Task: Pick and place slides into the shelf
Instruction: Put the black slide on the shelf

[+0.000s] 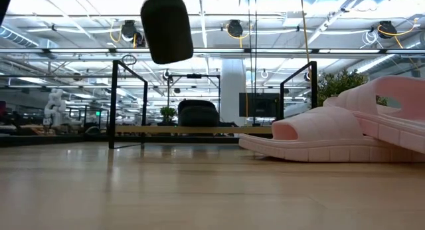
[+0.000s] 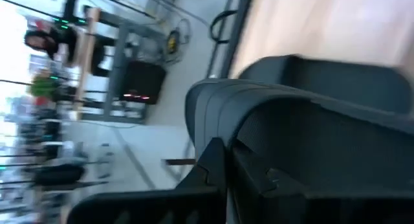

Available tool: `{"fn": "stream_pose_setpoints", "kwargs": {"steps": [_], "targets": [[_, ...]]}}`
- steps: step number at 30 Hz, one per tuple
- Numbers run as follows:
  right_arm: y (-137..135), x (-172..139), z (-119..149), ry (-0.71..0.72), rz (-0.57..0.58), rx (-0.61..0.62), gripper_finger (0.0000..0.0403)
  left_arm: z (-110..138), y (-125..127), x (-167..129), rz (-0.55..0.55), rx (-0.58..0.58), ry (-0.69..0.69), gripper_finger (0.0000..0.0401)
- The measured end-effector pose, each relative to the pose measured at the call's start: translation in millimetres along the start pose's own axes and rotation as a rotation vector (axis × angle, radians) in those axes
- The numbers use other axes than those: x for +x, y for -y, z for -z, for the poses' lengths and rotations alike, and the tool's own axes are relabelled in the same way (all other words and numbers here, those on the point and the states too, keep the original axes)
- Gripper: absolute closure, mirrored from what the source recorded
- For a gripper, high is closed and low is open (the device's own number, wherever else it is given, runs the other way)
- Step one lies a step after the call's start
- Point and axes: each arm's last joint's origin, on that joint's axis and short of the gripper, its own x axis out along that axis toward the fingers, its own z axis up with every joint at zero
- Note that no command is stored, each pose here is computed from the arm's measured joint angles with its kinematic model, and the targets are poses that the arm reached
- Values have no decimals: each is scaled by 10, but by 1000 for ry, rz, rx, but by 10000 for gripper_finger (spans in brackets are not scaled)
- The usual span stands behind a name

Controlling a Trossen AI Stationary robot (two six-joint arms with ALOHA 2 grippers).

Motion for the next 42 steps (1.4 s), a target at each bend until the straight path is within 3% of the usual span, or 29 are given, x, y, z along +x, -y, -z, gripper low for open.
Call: {"fn": "stream_pose_setpoints", "kwargs": {"steps": [10,21,25,42], "targets": [[-8,-4,-13,7,-4,0,245,198,117,461,-97,205,-130,401],[-12,-3,-22,19,-7,-1,245,545,158,693,-47,161,-75,401],[-14,-3,-25,22,-9,-11,245,641,149,793,-48,211,-65,401],[-14,-3,-26,24,-9,-58,245,694,194,1324,8,331,-65,401]]}}
